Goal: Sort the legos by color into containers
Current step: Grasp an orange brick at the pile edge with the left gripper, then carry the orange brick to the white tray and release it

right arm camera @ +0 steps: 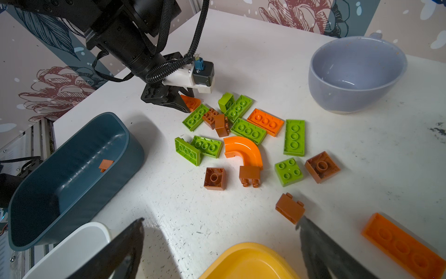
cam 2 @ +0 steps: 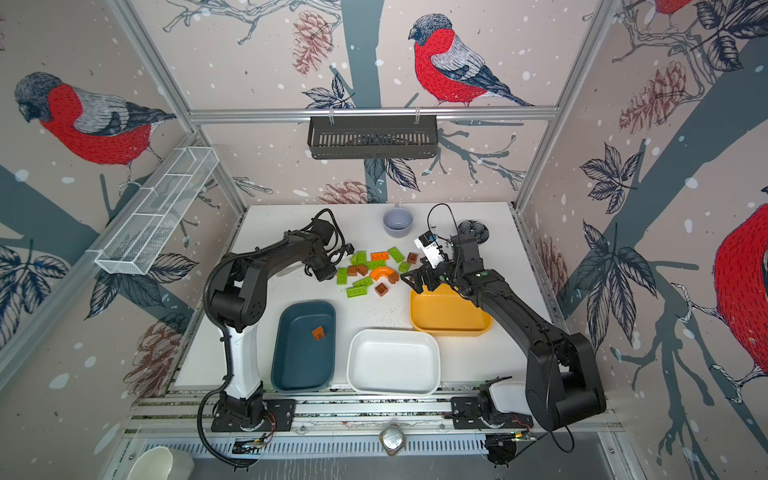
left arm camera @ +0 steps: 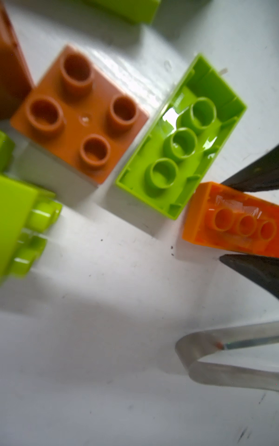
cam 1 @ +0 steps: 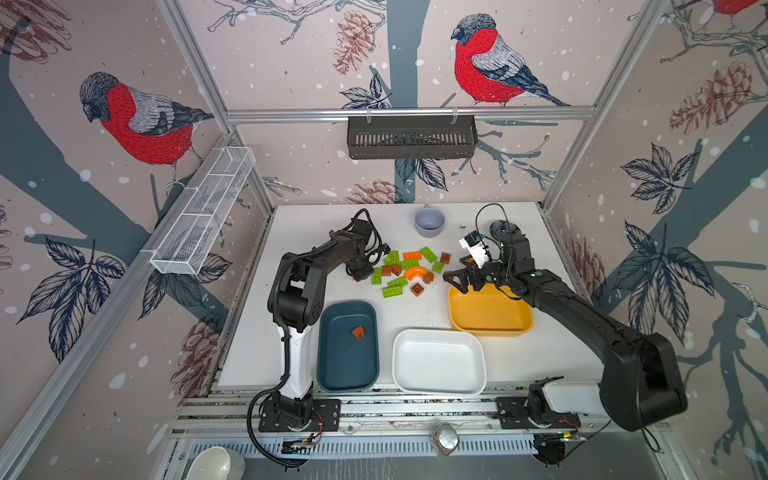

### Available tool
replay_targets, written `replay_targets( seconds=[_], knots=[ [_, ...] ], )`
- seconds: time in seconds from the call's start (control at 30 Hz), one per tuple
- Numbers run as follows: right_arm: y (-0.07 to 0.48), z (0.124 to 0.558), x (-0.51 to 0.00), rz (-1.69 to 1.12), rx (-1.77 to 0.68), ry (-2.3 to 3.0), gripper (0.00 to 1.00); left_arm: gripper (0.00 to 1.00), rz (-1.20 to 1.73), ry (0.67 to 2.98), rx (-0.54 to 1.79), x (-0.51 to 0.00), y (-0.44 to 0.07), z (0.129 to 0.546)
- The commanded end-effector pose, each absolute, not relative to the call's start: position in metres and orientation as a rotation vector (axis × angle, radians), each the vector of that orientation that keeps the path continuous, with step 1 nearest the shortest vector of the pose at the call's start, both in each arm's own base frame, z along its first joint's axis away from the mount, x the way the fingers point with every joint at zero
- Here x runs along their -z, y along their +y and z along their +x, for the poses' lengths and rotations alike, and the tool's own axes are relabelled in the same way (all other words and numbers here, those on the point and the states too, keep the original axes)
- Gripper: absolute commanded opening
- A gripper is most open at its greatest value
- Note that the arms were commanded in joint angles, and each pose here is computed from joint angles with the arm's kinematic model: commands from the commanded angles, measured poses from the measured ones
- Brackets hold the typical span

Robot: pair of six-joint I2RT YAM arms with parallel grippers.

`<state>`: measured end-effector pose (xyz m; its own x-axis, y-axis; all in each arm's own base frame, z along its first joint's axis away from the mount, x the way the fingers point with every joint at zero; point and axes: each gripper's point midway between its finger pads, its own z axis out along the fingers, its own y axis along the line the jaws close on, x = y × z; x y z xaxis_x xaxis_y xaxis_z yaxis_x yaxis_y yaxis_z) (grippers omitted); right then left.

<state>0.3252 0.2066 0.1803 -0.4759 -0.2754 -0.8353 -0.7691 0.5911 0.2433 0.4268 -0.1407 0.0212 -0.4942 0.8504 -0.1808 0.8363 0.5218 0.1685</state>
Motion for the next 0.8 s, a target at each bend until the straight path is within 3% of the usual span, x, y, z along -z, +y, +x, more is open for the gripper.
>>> replay_targets(
  seconds=[0.0,0.27,0.5,0.77],
  knots=[
    [0.208,0.327,-0.183,-0.830,-0.794,2.018,0.99,0.34,1.421,2.571,-0.083,-0.016,-0.136,0.423],
    [0.207,0.327,-0.182,-0.826,-0.789,2.019,0.99,0.29,1.349,2.617,-0.058,-0.028,-0.138,0.423],
    [0.205,0.332,-0.187,-0.809,-0.787,2.001,0.99,0.30,1.204,2.630,0.084,-0.081,-0.159,0.420],
    [0.203,0.329,-0.200,-0.790,-0.829,1.968,0.99,0.30,1.259,2.550,0.315,-0.149,-0.230,0.343]
  ],
)
